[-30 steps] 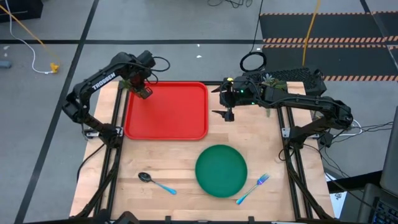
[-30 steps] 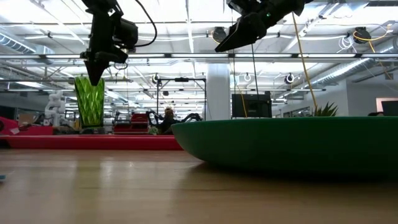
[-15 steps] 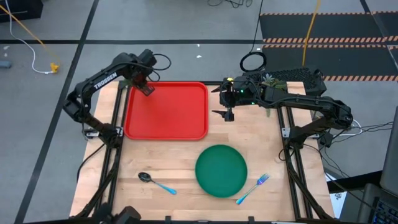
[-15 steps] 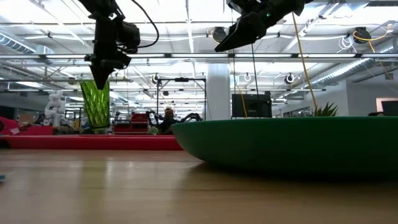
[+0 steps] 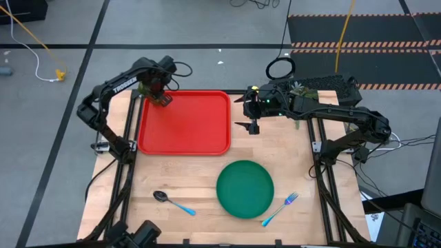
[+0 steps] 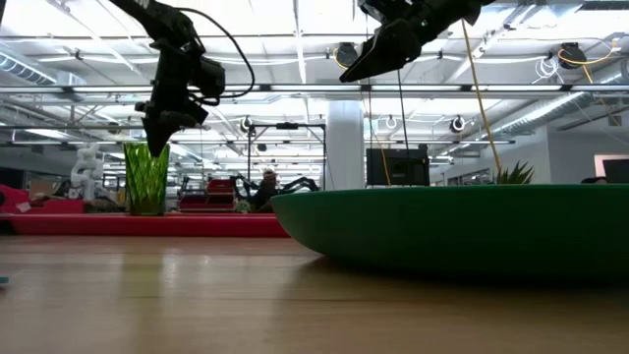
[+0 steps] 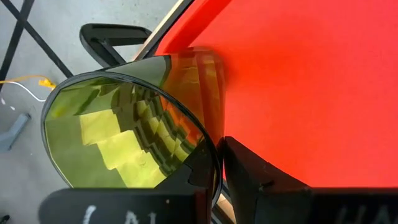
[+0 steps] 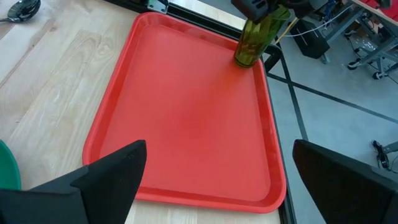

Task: Pick and place plate/cup/fork/spoon on tray
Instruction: Put the green cup on the top left of the red tray, then put the green plate on the orange tray to the bottom left of the green cup

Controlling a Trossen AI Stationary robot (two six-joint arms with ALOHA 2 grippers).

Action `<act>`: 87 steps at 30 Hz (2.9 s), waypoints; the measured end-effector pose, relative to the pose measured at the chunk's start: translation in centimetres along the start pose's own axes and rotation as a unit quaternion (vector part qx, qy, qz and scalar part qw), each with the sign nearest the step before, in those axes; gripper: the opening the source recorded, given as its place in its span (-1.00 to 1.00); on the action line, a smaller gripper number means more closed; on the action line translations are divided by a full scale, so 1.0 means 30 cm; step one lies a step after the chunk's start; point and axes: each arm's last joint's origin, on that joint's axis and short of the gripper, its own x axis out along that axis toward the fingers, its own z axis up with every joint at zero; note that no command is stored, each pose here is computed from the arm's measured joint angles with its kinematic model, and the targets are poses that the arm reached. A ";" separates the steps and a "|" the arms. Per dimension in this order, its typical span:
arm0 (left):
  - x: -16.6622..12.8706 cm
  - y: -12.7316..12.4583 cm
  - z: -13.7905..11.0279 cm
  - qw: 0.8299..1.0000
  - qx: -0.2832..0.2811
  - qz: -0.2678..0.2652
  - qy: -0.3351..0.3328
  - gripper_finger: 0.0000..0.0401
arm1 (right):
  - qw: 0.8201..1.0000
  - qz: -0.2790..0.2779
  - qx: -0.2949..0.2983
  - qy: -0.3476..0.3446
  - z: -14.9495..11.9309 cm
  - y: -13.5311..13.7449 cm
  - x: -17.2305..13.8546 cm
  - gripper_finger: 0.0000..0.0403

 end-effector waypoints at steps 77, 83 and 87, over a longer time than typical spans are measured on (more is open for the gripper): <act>-0.285 -0.099 -0.222 0.990 -0.030 0.024 -0.137 -0.40 | 0.999 0.002 0.050 0.003 -0.001 0.002 0.000 0.96; -0.375 -0.207 -0.304 0.977 0.005 -0.013 -0.212 -0.40 | 0.994 0.026 0.100 0.025 -0.002 0.040 0.002 0.96; -0.401 -0.305 -0.353 0.958 0.046 -0.046 -0.278 -0.40 | 0.991 0.054 0.121 0.035 -0.016 0.111 0.019 0.96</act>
